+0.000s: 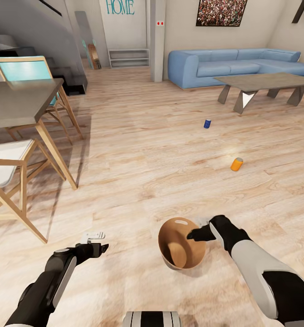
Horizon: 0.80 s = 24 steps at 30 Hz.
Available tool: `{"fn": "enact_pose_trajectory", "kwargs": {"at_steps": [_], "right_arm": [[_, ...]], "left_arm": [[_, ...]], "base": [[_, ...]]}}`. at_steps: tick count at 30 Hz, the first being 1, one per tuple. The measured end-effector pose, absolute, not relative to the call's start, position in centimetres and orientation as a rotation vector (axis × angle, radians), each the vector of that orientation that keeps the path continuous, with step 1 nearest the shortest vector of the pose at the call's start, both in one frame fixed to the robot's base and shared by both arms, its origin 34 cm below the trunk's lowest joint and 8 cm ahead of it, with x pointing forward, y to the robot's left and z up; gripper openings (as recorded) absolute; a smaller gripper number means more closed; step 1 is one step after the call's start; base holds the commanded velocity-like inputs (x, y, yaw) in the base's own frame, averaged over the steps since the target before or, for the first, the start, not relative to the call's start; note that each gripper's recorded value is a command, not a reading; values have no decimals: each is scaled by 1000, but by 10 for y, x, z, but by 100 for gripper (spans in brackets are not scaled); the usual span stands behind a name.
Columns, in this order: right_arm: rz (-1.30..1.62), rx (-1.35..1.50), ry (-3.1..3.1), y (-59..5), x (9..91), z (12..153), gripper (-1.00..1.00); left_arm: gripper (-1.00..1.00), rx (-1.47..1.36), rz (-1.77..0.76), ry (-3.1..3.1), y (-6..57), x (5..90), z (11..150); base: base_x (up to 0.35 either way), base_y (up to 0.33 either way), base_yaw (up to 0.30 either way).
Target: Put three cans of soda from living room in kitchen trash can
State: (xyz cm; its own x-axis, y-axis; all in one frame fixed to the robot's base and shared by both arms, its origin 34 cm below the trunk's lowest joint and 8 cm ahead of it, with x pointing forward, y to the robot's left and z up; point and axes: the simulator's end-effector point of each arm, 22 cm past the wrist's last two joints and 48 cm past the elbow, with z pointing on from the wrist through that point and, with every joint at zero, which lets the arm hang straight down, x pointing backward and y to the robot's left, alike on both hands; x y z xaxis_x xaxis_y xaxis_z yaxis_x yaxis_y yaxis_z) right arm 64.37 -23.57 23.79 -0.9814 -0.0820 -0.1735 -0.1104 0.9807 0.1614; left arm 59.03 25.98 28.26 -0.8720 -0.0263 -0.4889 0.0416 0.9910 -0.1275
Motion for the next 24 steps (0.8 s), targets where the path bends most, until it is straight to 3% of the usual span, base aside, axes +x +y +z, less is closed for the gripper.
{"fn": "enact_pose_trajectory", "kwargs": {"at_steps": [9, 10, 24], "right_arm": [[229, -131, 2982, -250, 631, 230, 100], [227, -130, 2983, -251, 631, 230, -100], [231, -119, 2984, -254, 630, 229, -100]], "left_arm": [[100, 13, -183, 2624, 259, 590, 283], [100, 13, -183, 2624, 259, 590, 283], [100, 14, -183, 2622, 259, 591, 283]], "base": [[0, 0, 0], [0, 0, 0], [0, 0, 0]]}}
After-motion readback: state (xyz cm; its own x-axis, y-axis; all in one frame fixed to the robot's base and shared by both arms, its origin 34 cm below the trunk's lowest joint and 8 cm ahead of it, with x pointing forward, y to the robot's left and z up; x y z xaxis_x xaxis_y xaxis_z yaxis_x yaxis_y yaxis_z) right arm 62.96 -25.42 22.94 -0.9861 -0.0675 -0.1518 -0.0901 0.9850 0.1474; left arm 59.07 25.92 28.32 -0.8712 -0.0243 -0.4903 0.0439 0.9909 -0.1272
